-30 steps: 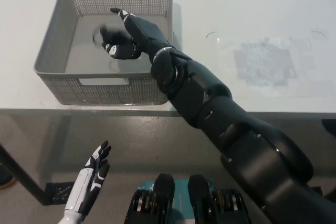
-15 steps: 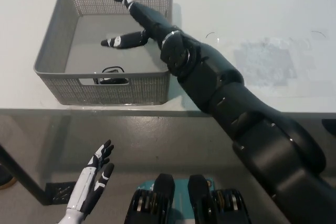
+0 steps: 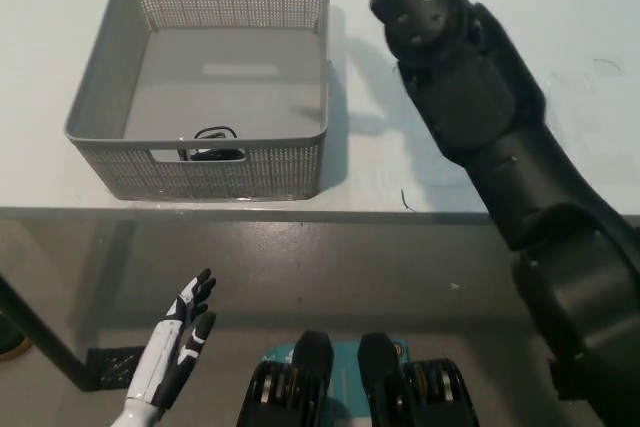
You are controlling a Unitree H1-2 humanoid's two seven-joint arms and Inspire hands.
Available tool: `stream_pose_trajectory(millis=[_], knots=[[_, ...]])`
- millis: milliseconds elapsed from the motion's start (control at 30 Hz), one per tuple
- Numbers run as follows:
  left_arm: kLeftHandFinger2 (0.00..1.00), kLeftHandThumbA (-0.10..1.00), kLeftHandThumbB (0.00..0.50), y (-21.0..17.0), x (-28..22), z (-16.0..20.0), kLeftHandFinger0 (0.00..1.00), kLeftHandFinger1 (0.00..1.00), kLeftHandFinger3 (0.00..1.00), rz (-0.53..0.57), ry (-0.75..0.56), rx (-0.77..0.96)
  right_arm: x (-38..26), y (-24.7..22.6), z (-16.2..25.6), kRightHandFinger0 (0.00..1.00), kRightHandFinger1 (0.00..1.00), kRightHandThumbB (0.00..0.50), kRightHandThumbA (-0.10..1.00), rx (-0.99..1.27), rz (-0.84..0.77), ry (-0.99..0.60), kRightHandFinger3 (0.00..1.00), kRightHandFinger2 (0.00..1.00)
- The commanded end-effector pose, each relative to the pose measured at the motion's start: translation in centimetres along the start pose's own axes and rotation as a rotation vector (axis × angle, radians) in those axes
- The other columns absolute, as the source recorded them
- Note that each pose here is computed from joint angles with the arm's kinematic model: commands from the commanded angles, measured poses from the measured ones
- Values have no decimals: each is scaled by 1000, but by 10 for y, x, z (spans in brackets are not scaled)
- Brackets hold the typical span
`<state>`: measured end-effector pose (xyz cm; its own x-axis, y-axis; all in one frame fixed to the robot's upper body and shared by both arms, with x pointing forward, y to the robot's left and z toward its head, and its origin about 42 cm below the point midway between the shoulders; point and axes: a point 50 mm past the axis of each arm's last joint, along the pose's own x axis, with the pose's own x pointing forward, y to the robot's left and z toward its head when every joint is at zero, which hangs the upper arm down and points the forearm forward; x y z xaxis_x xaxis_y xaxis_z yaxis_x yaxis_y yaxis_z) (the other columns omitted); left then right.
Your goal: Use the right hand to pick up a webcam and put it into a container on the left side
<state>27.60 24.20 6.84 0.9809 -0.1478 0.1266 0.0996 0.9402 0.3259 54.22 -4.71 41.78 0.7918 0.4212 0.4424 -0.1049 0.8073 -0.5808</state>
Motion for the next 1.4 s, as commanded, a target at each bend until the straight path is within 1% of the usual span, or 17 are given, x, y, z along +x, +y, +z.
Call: stream_pose_trajectory(millis=[0,133,200,267,400,433,633,667,767,900,967,1067,1100,1133,1200,1267,1367], knots=[[1000,951,77,11,8,7,1000,1000,1000,6,-72,24,-40,-81,58,1000,1000,355,1000,157,-173,-219,1000,1000],[1000,949,58,12,5,6,1000,1000,1000,11,-68,41,-90,-82,61,1000,1000,376,1000,192,-222,-268,1000,1000],[1000,957,42,13,1,6,1000,1000,1000,8,-63,45,-121,-80,59,1000,1000,349,1000,216,-234,-294,1000,1000],[1000,932,26,12,0,5,1000,1000,1000,16,-66,29,-156,-75,53,1000,1000,353,1000,324,-230,-311,1000,1000],[1000,929,30,15,1,3,1000,1000,1000,28,-69,14,-205,-67,39,1000,1000,352,1000,426,-228,-304,1000,1000],[1000,935,39,17,2,3,1000,1000,1000,32,-68,9,-214,-65,36,1000,1000,349,1000,443,-229,-300,1000,1000],[1000,933,7,17,-4,2,1000,1000,1000,56,-59,-21,-280,-46,3,1000,1000,385,1000,521,-248,-186,1000,1000],[1000,935,6,17,-5,1,1000,1000,1000,60,-56,-31,-291,-41,-3,1000,1000,351,1000,536,-245,-157,1000,1000],[1000,951,23,19,-8,1,1000,1000,1000,67,-47,-40,-310,-28,-19,1000,1000,336,1000,562,-225,-96,1000,1000],[1000,987,21,16,-11,2,1000,1000,1000,78,-21,-59,-341,3,-57,1000,1000,311,1000,604,-219,53,1000,1000],[1000,1000,20,17,-9,3,1000,1000,1000,82,-23,-45,-354,16,-78,1000,1000,282,1000,639,-228,117,1000,1000],[1000,1000,35,19,-13,0,1000,1000,1000,89,-19,-47,-370,36,-100,1000,1000,214,1000,665,-234,206,1000,1000],[1000,1000,35,20,-14,0,1000,1000,1000,90,-18,-48,-377,44,-108,1000,1000,173,1000,673,-234,235,1000,1000],[1000,1000,34,21,-13,0,1000,1000,1000,90,-18,-49,-382,48,-114,1000,1000,159,1000,674,-230,250,1000,1000],[1000,1000,30,21,-12,-2,1000,1000,1000,93,-21,-48,-394,61,-126,1000,1000,153,1000,690,-225,292,1000,1000],[1000,1000,26,20,-16,-5,1000,1000,1000,93,-14,-49,-412,73,-132,1000,1000,124,1000,720,-240,349,1000,1000],[1000,1000,25,19,-19,-7,1000,1000,1000,104,0,-59,-429,85,-139,1000,1000,152,1000,716,-234,410,1000,1000]])
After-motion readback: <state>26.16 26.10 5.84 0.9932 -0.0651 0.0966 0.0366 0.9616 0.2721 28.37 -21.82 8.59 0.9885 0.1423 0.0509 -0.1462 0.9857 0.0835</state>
